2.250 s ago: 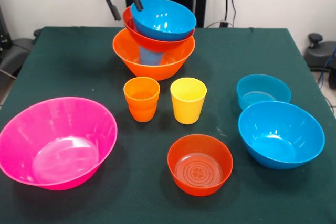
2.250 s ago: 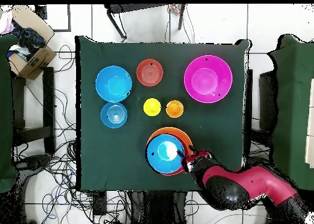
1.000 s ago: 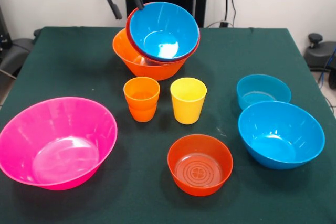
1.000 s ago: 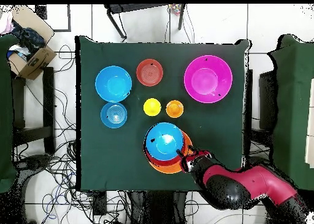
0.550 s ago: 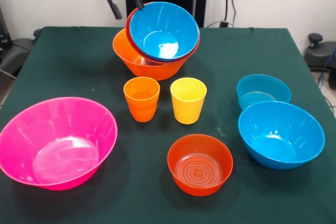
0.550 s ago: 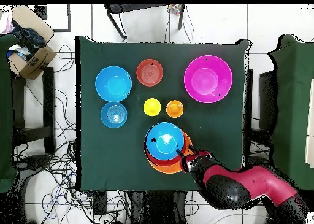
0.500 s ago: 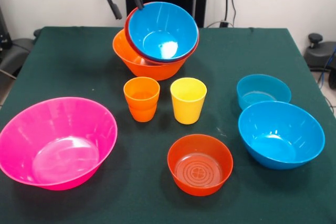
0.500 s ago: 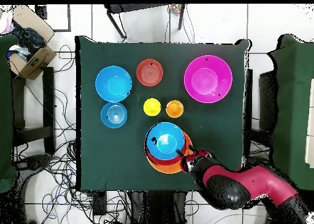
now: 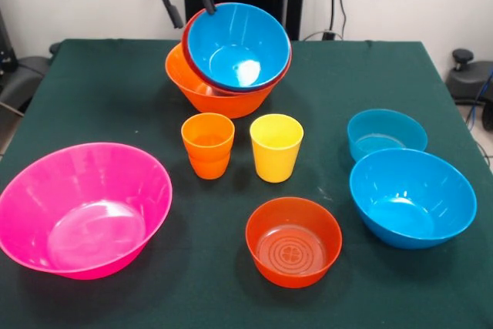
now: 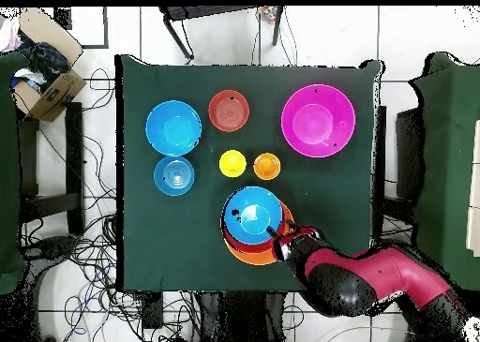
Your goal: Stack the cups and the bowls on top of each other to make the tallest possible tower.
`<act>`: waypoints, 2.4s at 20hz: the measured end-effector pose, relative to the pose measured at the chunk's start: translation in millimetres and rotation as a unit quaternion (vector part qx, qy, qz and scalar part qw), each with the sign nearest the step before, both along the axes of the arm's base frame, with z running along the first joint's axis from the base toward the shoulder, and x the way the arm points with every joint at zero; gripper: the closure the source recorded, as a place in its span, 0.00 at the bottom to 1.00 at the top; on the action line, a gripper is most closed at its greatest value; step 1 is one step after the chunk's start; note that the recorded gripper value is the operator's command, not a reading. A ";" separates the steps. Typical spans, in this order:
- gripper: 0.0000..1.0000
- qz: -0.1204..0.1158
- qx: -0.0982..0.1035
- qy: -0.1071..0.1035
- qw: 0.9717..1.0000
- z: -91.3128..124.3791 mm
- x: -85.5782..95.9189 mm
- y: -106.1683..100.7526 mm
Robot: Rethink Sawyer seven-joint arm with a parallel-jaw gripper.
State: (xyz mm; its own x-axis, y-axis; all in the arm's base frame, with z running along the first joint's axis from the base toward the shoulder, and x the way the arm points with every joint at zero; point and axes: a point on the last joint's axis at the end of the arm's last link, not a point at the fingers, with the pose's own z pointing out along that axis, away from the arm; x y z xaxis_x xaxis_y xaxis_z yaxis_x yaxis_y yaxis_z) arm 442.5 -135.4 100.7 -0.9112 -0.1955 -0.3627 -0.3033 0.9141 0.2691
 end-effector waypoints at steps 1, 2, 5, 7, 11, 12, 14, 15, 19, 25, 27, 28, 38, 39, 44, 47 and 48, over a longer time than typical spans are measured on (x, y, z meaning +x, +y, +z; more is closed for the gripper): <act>0.00 0.004 -0.004 0.000 1.000 1.3 1.6 1.9; 0.00 0.008 -0.010 -0.001 1.000 3.6 3.9 4.3; 0.00 0.011 -0.025 -0.001 1.000 12.7 10.9 5.9; 0.00 0.011 -0.031 -0.001 0.999 17.0 14.0 5.9; 0.00 0.019 -0.055 -0.006 0.998 27.2 23.7 9.6; 0.00 0.025 -0.065 -0.009 0.998 31.2 28.7 13.1; 0.00 0.030 -0.071 -0.012 0.997 34.3 32.7 16.8; 0.00 0.035 -0.077 -0.014 0.996 36.7 36.0 20.3; 0.00 0.053 -0.092 -0.020 0.994 41.7 45.7 35.0; 0.00 0.075 -0.102 -0.035 0.991 34.7 57.3 69.2; 0.00 0.079 -0.103 -0.041 0.991 31.8 59.1 78.0; 0.00 0.082 -0.103 -0.046 0.990 29.1 60.4 85.3; 0.00 0.077 -0.109 -0.071 0.988 16.4 64.2 103.2; 0.00 0.075 -0.110 -0.072 0.989 15.6 63.8 101.8; 0.00 0.061 -0.115 -0.064 0.989 12.3 58.9 89.1; 0.00 0.056 -0.116 -0.063 0.990 12.0 58.0 84.3; 1.00 0.055 -0.116 -0.062 0.990 12.0 58.0 83.5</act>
State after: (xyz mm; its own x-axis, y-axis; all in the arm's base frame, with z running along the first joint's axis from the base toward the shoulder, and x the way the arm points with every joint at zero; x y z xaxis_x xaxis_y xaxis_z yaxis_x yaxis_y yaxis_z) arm 500.4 -51.9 112.7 -0.8305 -0.3826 -0.4049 -0.4223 0.9064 0.0097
